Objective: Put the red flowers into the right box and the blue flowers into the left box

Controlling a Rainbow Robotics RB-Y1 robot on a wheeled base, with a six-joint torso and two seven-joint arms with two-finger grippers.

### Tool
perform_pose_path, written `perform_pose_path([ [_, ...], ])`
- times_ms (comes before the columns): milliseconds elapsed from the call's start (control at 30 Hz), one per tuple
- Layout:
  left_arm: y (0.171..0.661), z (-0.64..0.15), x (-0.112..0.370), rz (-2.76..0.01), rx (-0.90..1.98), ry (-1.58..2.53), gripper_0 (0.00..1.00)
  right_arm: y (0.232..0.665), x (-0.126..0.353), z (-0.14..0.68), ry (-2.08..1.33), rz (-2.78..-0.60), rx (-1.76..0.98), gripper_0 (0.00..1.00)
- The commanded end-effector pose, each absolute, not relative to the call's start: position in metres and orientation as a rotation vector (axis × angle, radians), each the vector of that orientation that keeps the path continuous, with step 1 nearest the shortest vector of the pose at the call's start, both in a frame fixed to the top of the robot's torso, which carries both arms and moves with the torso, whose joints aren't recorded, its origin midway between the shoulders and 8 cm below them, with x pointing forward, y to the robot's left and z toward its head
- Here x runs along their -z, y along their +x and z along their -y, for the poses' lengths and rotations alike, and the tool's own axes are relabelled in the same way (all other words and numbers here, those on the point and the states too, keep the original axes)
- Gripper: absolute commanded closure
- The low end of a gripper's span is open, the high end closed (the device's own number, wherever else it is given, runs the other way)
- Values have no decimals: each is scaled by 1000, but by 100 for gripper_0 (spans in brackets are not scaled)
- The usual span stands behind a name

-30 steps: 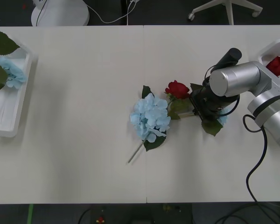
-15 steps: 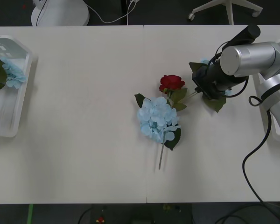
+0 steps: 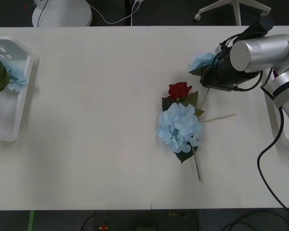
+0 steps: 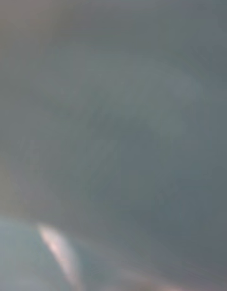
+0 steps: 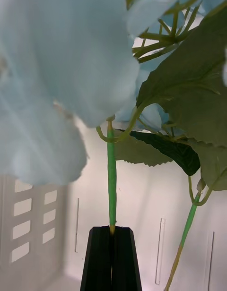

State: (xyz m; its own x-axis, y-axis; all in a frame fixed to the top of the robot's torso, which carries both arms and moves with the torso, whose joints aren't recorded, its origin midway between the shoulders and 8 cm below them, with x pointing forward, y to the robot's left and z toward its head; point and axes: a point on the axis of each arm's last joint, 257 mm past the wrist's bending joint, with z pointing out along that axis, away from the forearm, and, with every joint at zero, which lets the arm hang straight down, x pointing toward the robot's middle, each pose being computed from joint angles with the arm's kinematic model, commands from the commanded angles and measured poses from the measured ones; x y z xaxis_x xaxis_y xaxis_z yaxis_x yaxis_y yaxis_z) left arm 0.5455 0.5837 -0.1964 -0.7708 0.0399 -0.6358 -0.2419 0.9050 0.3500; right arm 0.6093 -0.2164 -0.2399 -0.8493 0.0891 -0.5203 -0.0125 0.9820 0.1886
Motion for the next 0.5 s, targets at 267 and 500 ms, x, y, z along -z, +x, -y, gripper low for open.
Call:
perform_pose_path([
  [267, 562, -588, 151, -2325, -635, -11, 14, 645, 118, 171, -254, -2326, -467, 100],
  [500, 582, -539, 121, -2259, -515, 56, 12, 622, 47, 101, -461, -2137, -822, 100],
])
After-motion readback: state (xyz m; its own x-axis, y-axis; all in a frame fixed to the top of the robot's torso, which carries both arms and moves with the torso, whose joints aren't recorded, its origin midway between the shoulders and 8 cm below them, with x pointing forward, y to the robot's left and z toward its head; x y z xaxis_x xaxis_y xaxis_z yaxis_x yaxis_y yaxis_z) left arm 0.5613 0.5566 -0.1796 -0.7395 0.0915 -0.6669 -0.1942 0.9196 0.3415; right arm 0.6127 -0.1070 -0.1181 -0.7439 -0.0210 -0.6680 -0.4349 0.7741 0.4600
